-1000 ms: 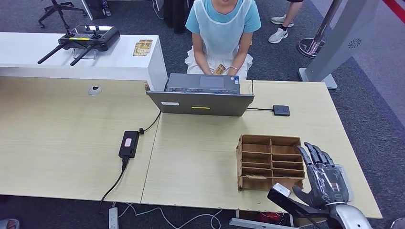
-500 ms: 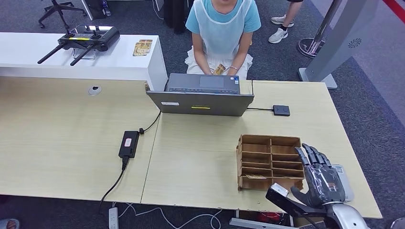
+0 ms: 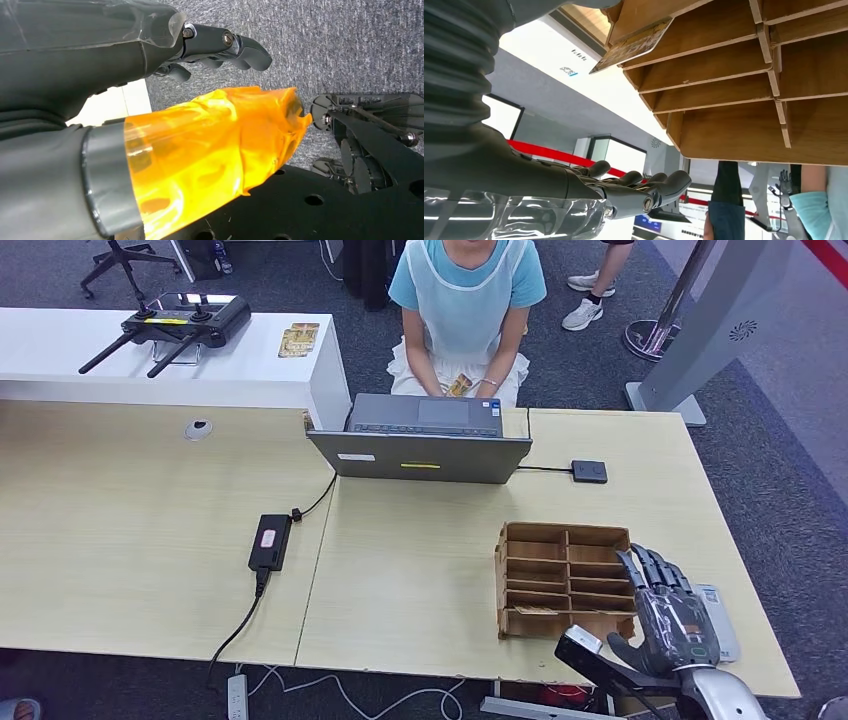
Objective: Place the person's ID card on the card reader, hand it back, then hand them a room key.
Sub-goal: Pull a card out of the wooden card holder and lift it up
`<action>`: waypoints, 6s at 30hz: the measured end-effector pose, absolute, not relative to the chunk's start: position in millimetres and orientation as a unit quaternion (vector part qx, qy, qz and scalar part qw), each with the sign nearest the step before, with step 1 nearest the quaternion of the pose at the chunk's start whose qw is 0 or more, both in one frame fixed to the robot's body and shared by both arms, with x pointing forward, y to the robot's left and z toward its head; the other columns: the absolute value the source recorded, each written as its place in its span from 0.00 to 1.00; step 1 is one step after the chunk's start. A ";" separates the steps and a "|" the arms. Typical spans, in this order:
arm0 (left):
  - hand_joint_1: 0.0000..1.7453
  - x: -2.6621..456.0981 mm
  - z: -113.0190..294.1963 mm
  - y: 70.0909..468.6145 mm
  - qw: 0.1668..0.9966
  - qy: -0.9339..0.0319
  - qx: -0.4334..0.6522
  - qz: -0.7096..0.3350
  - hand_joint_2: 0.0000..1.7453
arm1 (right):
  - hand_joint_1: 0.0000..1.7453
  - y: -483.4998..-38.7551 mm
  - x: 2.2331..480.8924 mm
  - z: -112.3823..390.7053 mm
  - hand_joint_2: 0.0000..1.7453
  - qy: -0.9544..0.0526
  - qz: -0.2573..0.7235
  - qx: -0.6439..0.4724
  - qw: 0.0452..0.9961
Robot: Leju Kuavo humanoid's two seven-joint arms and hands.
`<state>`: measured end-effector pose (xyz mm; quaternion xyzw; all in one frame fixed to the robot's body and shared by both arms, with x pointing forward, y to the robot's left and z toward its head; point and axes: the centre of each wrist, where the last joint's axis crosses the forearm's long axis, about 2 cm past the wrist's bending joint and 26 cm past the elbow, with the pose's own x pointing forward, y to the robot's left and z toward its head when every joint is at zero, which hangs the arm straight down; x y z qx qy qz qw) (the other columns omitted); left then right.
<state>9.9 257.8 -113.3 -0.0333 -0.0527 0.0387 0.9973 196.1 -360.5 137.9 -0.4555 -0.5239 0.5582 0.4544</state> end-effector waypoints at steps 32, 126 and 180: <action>0.00 5.9 -113.8 267.6 0.998 -0.046 -0.022 0.041 0.00 | 0.18 -345.9 202.7 126.9 1.00 -0.533 0.544 -0.449 0.467; 0.00 6.1 -112.8 261.0 0.998 -0.045 -0.018 0.043 0.00 | 0.12 -358.1 194.2 126.8 1.00 -0.505 0.538 -0.471 0.485; 0.00 5.9 -112.8 260.4 0.998 -0.045 -0.018 0.042 0.00 | 0.53 -357.3 197.3 122.8 1.00 -0.502 0.547 -0.466 0.482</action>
